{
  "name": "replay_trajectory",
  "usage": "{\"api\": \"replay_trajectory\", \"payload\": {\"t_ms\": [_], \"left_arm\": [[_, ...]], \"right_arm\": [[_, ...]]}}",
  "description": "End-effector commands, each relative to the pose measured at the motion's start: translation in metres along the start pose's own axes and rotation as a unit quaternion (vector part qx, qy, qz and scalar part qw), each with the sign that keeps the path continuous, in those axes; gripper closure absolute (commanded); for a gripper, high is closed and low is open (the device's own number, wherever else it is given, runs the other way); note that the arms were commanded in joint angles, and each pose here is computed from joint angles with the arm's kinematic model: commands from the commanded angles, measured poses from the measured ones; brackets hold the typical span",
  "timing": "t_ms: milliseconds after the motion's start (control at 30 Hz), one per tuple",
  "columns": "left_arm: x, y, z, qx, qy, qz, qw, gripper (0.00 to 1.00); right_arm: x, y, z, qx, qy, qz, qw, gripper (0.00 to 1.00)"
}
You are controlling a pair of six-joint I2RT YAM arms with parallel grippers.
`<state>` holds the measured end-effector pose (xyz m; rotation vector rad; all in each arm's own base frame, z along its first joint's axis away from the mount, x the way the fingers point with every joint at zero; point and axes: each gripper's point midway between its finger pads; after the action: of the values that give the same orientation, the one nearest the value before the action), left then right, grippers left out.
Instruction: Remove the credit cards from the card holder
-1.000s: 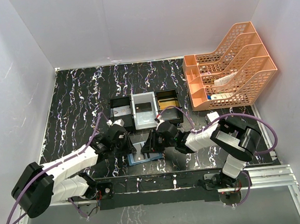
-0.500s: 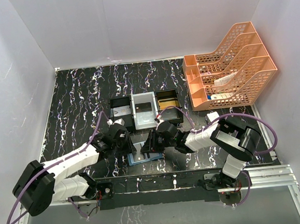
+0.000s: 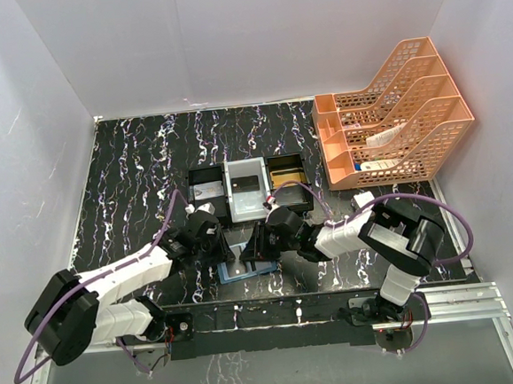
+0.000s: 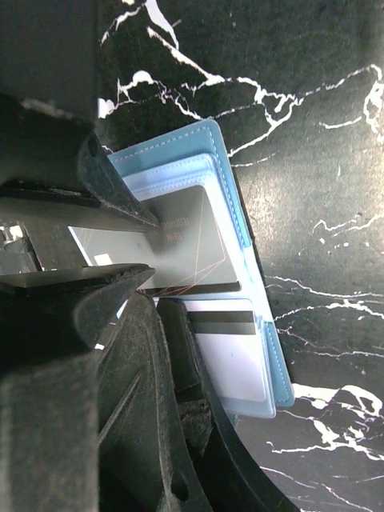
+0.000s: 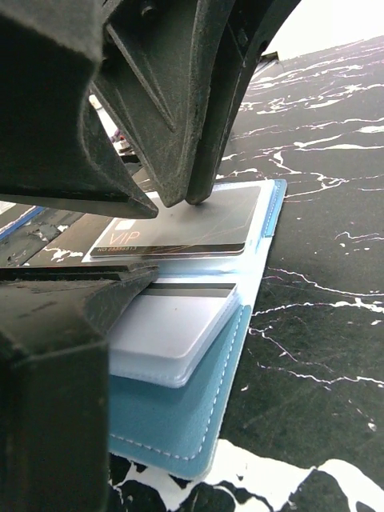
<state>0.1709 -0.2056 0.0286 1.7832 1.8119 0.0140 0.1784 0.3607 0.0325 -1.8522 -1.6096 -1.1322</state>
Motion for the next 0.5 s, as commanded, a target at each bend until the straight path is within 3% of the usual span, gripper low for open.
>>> {"api": "replay_trajectory", "payload": {"t_ms": [0, 233, 467], "left_arm": [[-0.002, -0.006, 0.001, 0.009, -0.013, -0.002, 1.000, 0.78], [0.000, 0.010, -0.020, -0.030, -0.001, 0.006, 1.000, 0.69], [0.003, 0.003, -0.016, -0.018, -0.001, 0.002, 1.000, 0.71]], "right_arm": [[-0.007, 0.003, 0.007, -0.005, -0.020, -0.006, 1.000, 0.73], [-0.012, 0.008, 0.004, -0.016, -0.042, -0.013, 0.999, 0.72], [-0.005, 0.001, 0.008, 0.005, -0.020, -0.012, 1.000, 0.74]]}}
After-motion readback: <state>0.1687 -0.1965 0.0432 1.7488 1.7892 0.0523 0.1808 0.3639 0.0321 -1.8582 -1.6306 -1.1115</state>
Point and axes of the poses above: each gripper's point midway between its finger pads, its own z axis out along the fingers, its own x axis along the line the jaws close on, y = z × x, and after that the axes turned 6 degrees about z, right-handed
